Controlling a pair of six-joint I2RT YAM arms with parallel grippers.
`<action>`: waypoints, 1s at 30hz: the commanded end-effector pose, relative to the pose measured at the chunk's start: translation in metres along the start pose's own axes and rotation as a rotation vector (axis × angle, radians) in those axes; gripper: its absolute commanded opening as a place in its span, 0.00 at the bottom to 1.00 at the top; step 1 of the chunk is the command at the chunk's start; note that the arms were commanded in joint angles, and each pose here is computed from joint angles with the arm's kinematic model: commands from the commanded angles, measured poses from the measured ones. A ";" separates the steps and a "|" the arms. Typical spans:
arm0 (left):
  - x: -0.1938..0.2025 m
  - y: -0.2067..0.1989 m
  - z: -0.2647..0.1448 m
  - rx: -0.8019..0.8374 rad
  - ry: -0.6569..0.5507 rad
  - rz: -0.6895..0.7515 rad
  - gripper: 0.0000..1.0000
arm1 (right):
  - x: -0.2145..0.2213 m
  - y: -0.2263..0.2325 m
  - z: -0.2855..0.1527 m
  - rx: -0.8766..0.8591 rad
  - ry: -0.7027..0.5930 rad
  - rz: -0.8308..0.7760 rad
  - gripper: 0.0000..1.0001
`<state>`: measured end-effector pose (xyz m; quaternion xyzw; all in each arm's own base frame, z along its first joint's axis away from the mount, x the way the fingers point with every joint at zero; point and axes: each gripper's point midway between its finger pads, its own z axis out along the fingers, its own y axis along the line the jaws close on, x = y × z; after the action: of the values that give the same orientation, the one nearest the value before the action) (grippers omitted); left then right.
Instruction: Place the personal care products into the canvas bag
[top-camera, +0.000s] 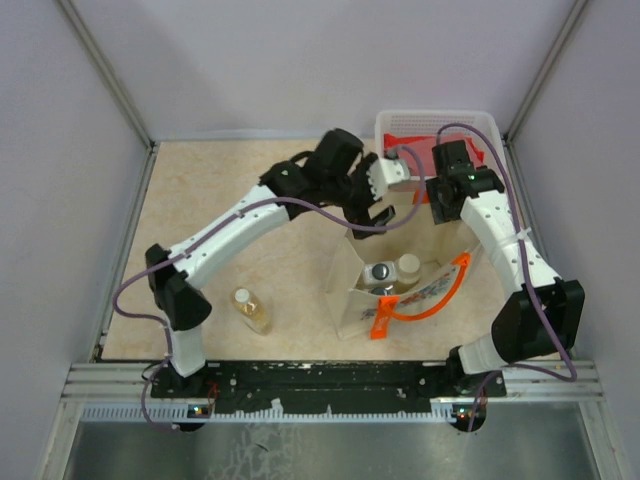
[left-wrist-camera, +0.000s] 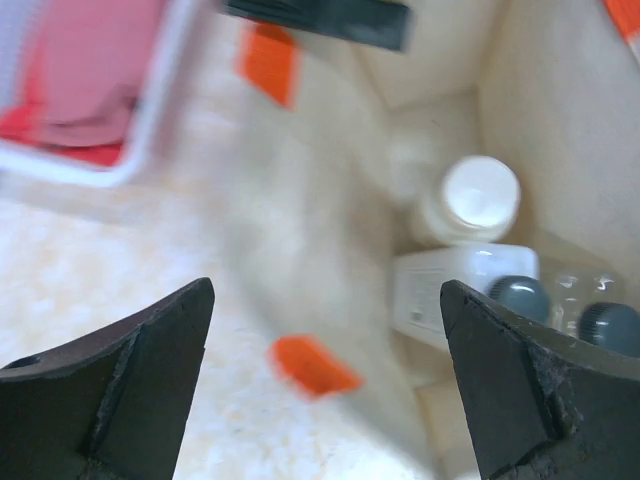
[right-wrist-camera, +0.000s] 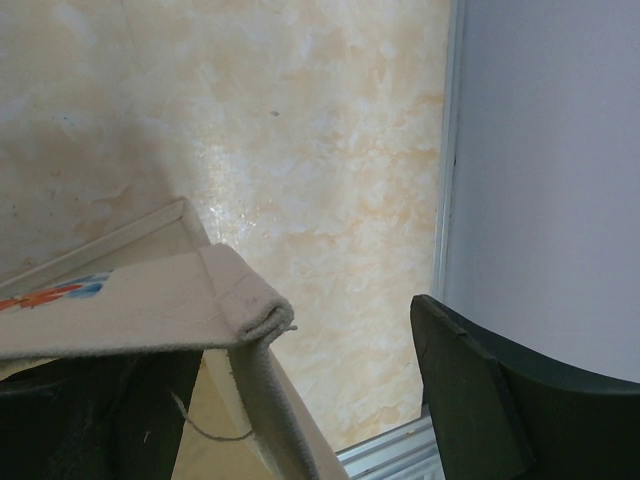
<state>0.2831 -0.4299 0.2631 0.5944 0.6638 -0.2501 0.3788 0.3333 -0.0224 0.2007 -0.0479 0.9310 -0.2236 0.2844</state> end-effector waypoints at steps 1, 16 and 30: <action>-0.076 0.051 -0.104 -0.249 -0.262 -0.004 1.00 | -0.025 -0.012 -0.008 0.013 -0.071 0.038 0.82; 0.020 0.076 -0.196 -0.662 -0.103 -0.335 1.00 | -0.033 -0.007 -0.014 -0.038 -0.111 0.038 0.81; 0.095 0.018 -0.241 -0.692 0.124 -0.596 1.00 | -0.037 -0.011 -0.025 -0.045 -0.133 0.067 0.83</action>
<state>0.2746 -0.2106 0.3534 0.2735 0.8215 -0.1017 0.4899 0.3426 -0.0132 0.2186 -0.0575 0.9282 -0.1971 0.3101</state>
